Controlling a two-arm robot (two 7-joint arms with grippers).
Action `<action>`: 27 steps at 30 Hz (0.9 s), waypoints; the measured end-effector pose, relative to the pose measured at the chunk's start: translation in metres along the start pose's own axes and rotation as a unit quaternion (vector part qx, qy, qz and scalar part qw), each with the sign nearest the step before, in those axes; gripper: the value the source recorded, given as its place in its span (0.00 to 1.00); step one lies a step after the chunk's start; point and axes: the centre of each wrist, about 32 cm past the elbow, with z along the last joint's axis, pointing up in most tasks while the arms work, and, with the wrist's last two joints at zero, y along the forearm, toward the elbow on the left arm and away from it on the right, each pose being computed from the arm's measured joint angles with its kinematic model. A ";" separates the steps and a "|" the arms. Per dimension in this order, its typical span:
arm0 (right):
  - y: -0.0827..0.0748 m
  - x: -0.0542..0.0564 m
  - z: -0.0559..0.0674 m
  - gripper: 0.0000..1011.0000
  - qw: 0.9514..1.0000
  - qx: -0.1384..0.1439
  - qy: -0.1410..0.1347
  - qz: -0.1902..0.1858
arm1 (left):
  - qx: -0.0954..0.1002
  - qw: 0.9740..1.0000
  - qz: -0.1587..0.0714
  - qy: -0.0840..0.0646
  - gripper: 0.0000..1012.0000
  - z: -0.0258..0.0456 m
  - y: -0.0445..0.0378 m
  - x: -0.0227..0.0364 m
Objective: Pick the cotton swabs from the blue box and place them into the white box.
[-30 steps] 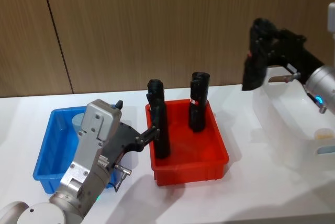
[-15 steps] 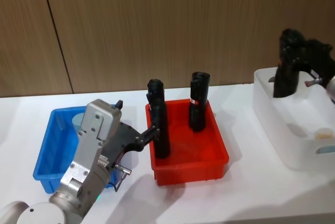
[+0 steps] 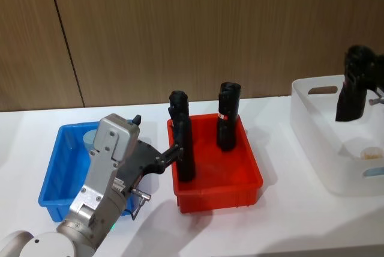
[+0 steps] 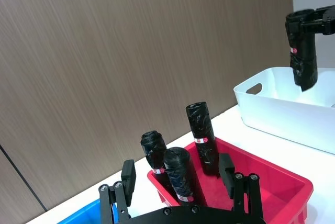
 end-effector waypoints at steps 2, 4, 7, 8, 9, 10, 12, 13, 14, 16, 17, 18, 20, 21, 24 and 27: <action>0.000 0.002 -0.002 0.51 1.000 -0.002 0.001 -0.003 | 0.000 1.000 0.000 0.000 0.99 0.0000 0.0000 0.0000; 0.000 0.004 -0.004 0.59 1.000 -0.005 0.002 -0.006 | 0.000 1.000 0.000 0.000 0.99 0.0000 0.0000 0.0000; 0.000 0.007 -0.008 0.68 1.000 -0.007 0.006 -0.010 | 0.000 1.000 0.000 0.000 0.99 0.0000 0.0000 0.0000; 0.000 0.007 -0.008 0.70 1.000 -0.007 0.006 -0.010 | 0.000 1.000 0.000 0.000 0.99 0.0000 0.0000 0.0000; 0.000 0.009 -0.009 0.73 1.000 -0.006 0.007 -0.011 | 0.000 1.000 0.000 0.000 0.99 0.0000 0.0000 0.0000; -0.001 0.009 -0.009 0.76 1.000 -0.006 0.007 -0.012 | 0.000 1.000 0.000 0.000 0.99 0.0000 0.0000 0.0000; -0.001 0.010 -0.010 0.80 1.000 -0.006 0.008 -0.012 | 0.000 1.000 0.000 0.000 0.99 0.0000 0.0000 0.0000; -0.001 0.010 -0.010 0.85 1.000 -0.005 0.010 -0.012 | 0.000 1.000 0.000 0.000 0.99 0.0000 0.0000 0.0000; -0.001 0.011 -0.010 0.89 1.000 -0.004 0.010 -0.012 | 0.000 1.000 0.000 0.000 0.99 0.0000 0.0000 0.0000; -0.002 0.011 -0.011 0.93 1.000 -0.003 0.011 -0.012 | 0.000 1.000 0.000 0.000 0.99 0.0000 0.0000 0.0000; -0.002 0.012 -0.011 0.95 1.000 -0.003 0.011 -0.012 | 0.000 1.000 0.000 0.000 0.99 0.0000 0.0000 0.0000; -0.002 0.012 -0.011 0.99 1.000 -0.002 0.012 -0.012 | 0.000 1.000 0.000 0.000 0.99 0.0000 0.0000 0.0000; -0.003 0.012 -0.012 0.99 1.000 -0.002 0.013 -0.012 | 0.000 1.000 0.000 0.000 0.99 0.0000 0.0000 0.0000; -0.003 0.012 -0.012 0.99 1.000 -0.001 0.013 -0.011 | 0.000 1.000 0.000 0.000 0.99 0.0000 0.0000 0.0000; -0.004 0.012 -0.012 0.99 1.000 0.000 0.013 -0.011 | 0.000 1.000 0.000 0.000 0.99 0.0000 0.0000 0.0000; -0.004 0.013 -0.012 0.99 1.000 0.001 0.013 -0.010 | 0.000 1.000 0.000 0.000 0.99 0.0000 0.0000 0.0000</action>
